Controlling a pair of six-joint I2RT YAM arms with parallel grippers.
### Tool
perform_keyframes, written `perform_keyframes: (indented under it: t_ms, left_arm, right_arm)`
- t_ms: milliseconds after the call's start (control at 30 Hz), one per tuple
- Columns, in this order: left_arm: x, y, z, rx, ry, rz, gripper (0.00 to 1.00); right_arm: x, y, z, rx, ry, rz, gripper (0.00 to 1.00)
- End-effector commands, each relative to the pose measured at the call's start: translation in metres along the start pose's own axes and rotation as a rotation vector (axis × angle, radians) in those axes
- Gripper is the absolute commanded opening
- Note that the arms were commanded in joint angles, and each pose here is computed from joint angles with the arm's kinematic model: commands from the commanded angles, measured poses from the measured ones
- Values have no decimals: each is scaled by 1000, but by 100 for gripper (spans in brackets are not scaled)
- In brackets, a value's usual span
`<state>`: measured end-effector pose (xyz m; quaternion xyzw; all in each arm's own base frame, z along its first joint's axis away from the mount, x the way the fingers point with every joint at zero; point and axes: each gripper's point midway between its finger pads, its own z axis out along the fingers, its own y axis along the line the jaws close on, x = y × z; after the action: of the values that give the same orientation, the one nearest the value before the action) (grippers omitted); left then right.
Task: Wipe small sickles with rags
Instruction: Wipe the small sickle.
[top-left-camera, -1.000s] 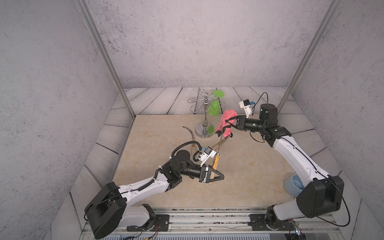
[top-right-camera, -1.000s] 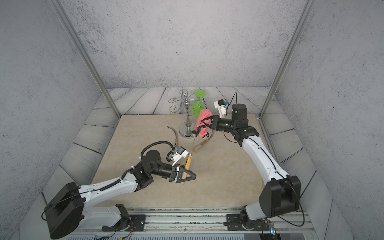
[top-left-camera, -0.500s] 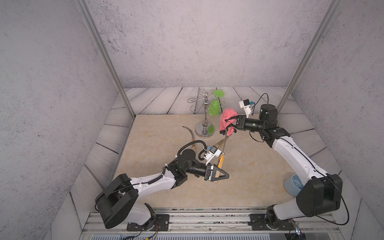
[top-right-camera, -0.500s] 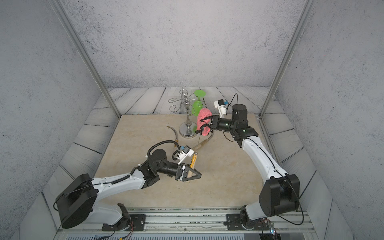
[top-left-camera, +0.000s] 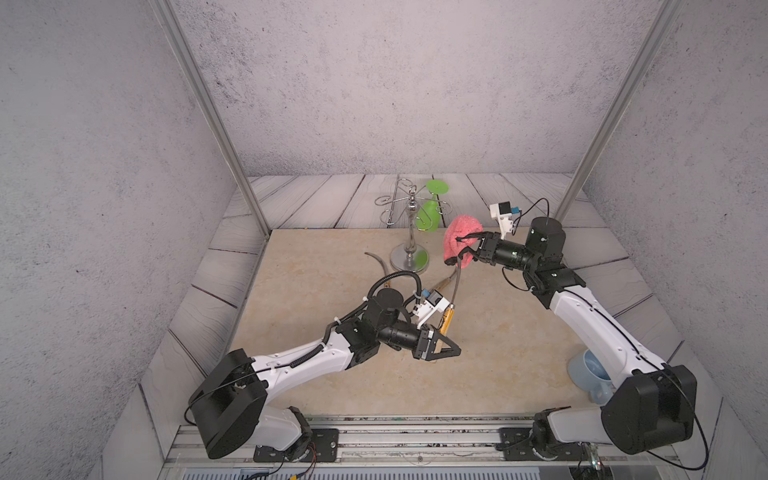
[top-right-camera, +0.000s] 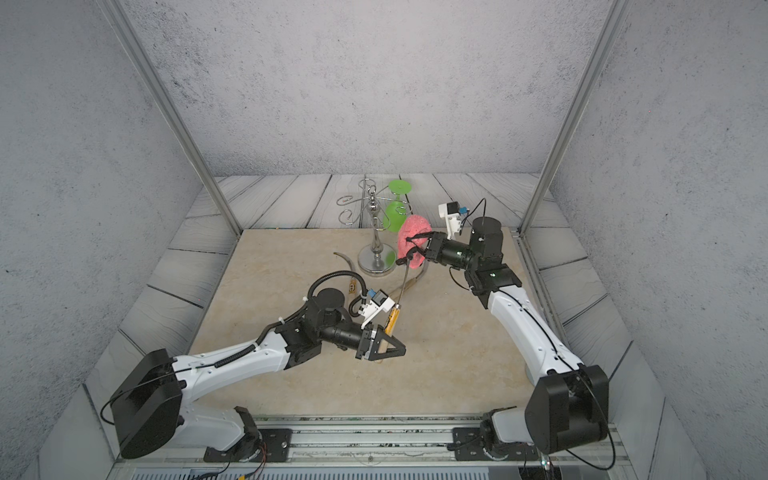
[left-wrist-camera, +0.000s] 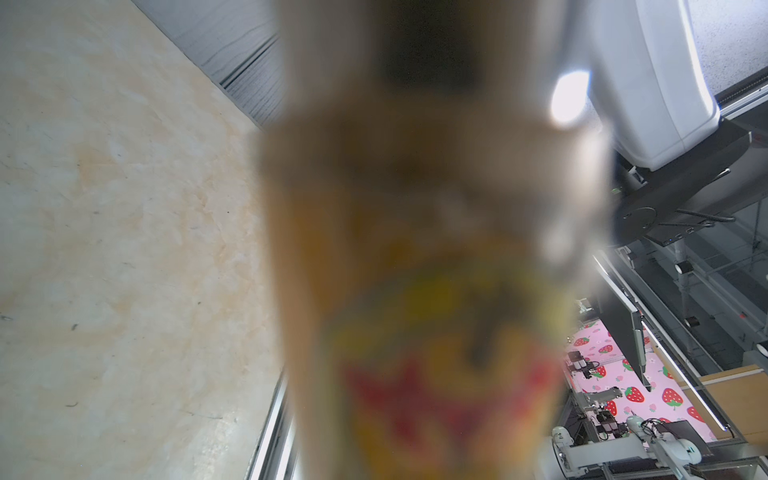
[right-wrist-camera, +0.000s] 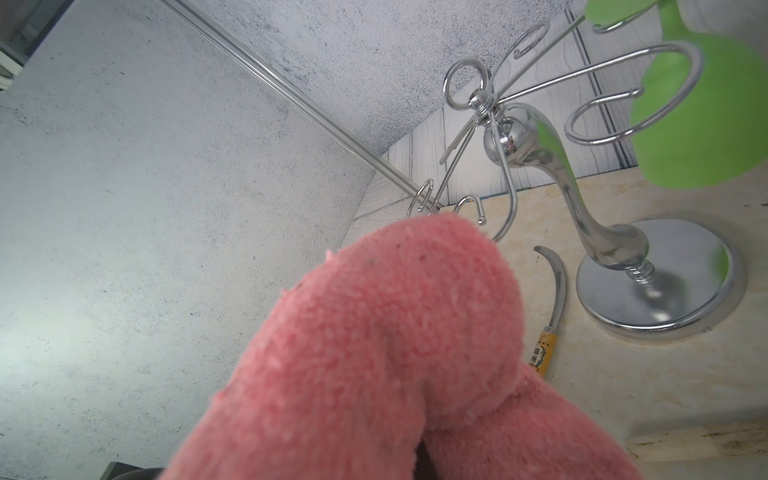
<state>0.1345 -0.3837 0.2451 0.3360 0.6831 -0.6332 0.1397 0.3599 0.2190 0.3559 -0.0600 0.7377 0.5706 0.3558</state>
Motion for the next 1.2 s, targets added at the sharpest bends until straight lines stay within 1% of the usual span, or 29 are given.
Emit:
perform_keyframes:
  t_ms: [0,333,467,767,1000,1167]
  left_arm:
    - [-29,-5,-4,-18,-78,105,0]
    - [-37,6,-5,-94,-93,149,0]
    - [-39,12,-7,-132,-101,165,0]
    - [-43,28,-14,-243,-119,193,0]
    - [-50,43,-26,-362,-158,226,0]
    - [-57,44,-28,-364,-171,240,0]
  right_arm:
    - [22,34,-2,-102,72,35,11]
    - [21,34,2,-135,51,136,11]
    - [20,39,4,-151,47,154,12]
    - [23,47,4,-163,57,177,12]
    - [24,49,4,-170,59,197,12]
    - [25,52,6,-197,66,213,12]
